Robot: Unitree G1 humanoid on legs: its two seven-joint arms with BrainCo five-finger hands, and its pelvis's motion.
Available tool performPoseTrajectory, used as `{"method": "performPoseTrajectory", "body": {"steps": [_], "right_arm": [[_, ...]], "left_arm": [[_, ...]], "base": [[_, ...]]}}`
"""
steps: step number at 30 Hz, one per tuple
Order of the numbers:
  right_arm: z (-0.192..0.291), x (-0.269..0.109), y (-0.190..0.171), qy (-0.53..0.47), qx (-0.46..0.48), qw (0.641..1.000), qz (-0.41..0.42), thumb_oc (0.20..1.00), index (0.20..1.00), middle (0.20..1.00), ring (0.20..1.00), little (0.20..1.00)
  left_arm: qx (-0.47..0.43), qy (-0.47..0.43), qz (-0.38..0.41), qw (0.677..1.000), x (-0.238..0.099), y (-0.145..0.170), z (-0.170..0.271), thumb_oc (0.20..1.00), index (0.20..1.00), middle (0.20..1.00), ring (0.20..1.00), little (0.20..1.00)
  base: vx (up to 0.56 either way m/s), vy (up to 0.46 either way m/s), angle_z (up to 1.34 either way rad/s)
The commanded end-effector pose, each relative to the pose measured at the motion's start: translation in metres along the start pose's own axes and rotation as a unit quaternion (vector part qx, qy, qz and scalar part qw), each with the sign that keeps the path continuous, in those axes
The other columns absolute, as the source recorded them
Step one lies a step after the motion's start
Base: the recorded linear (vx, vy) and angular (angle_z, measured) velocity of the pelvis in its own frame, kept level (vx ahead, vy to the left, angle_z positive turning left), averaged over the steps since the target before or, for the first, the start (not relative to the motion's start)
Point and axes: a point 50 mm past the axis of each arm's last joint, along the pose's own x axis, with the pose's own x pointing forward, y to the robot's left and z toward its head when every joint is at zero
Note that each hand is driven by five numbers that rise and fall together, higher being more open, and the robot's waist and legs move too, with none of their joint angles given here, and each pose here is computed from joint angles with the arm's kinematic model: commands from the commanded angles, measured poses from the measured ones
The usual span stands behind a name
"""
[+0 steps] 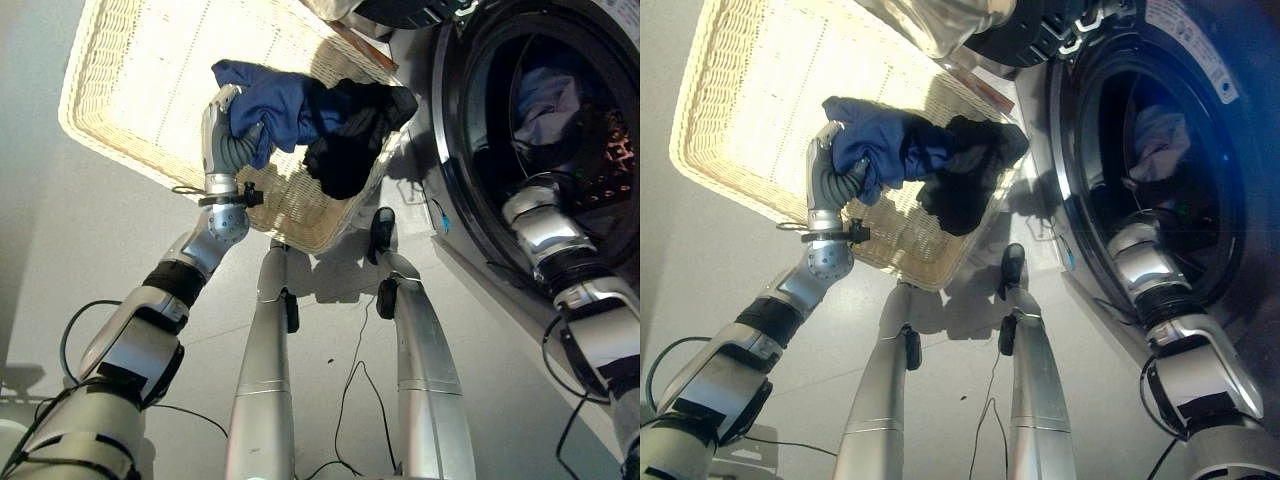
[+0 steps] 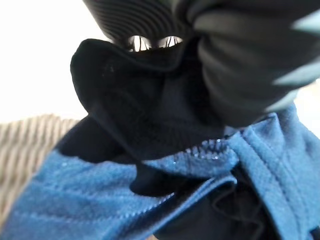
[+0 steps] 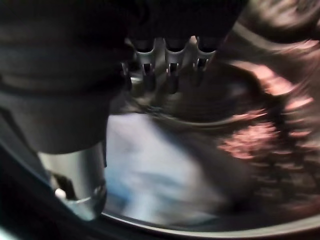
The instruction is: Put the clothes into the washing machine.
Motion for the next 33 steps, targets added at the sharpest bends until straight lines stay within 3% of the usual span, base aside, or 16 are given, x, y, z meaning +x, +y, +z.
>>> {"method": "performPoseTrajectory", "body": {"steps": [1,4,8,9,11,15,21,25,33], "right_arm": [[-0.045,0.028,-0.039,0.103,-0.062,0.992,0.036,1.000,1.000,1.000,1.000,1.000],[-0.046,0.034,-0.048,0.096,-0.052,0.994,0.026,1.000,1.000,1.000,1.000,1.000],[0.009,0.029,-0.064,-0.043,0.066,0.996,-0.036,1.000,1.000,1.000,1.000,1.000],[0.034,0.014,-0.068,-0.101,0.134,0.985,-0.050,1.000,1.000,1.000,1.000,1.000],[0.040,0.007,-0.068,-0.127,0.146,0.980,-0.052,1.000,1.000,1.000,1.000,1.000],[0.063,-0.044,-0.058,-0.249,0.233,0.939,-0.044,1.000,1.000,1.000,1.000,1.000],[0.071,-0.076,-0.049,-0.314,0.258,0.913,-0.049,1.000,1.000,1.000,1.000,1.000],[0.078,-0.088,-0.043,-0.339,0.269,0.901,-0.025,1.000,1.000,1.000,1.000,1.000],[0.090,-0.125,-0.029,-0.420,0.320,0.838,0.138,1.000,1.000,1.000,1.000,1.000]], "left_arm": [[-0.024,-0.050,0.029,0.998,0.025,0.019,0.018,0.200,0.200,0.200,0.200,0.200],[-0.021,-0.054,0.027,0.998,0.032,0.024,0.021,0.200,0.200,0.200,0.200,0.200],[-0.042,-0.062,0.044,0.996,0.030,0.033,0.025,0.200,0.200,0.200,0.200,0.200],[-0.061,-0.061,0.060,0.994,0.026,0.035,0.026,0.200,0.200,0.200,0.200,0.200],[-0.073,-0.062,0.069,0.993,0.021,0.035,0.027,0.200,0.200,0.200,0.200,0.200],[-0.154,-0.075,0.099,0.980,-0.003,0.024,0.038,0.200,0.200,0.200,0.200,0.200],[-0.183,-0.091,0.098,0.974,-0.019,0.012,0.050,0.200,0.200,0.200,0.200,0.200],[-0.197,-0.098,0.096,0.971,-0.019,0.011,0.055,0.200,0.200,0.200,0.200,0.200],[-0.248,-0.132,0.066,0.957,-0.022,0.013,0.071,0.200,0.200,0.200,0.200,0.200]], "base": [[0.02,-0.135,0.10],[0.02,-0.075,0.08],[0.02,-0.001,0.04],[0.01,0.045,0.03],[0.01,0.043,0.04],[0.01,0.072,0.05],[0.00,0.044,-0.02],[-0.01,0.027,-0.06],[0.00,0.007,-0.01]]}}
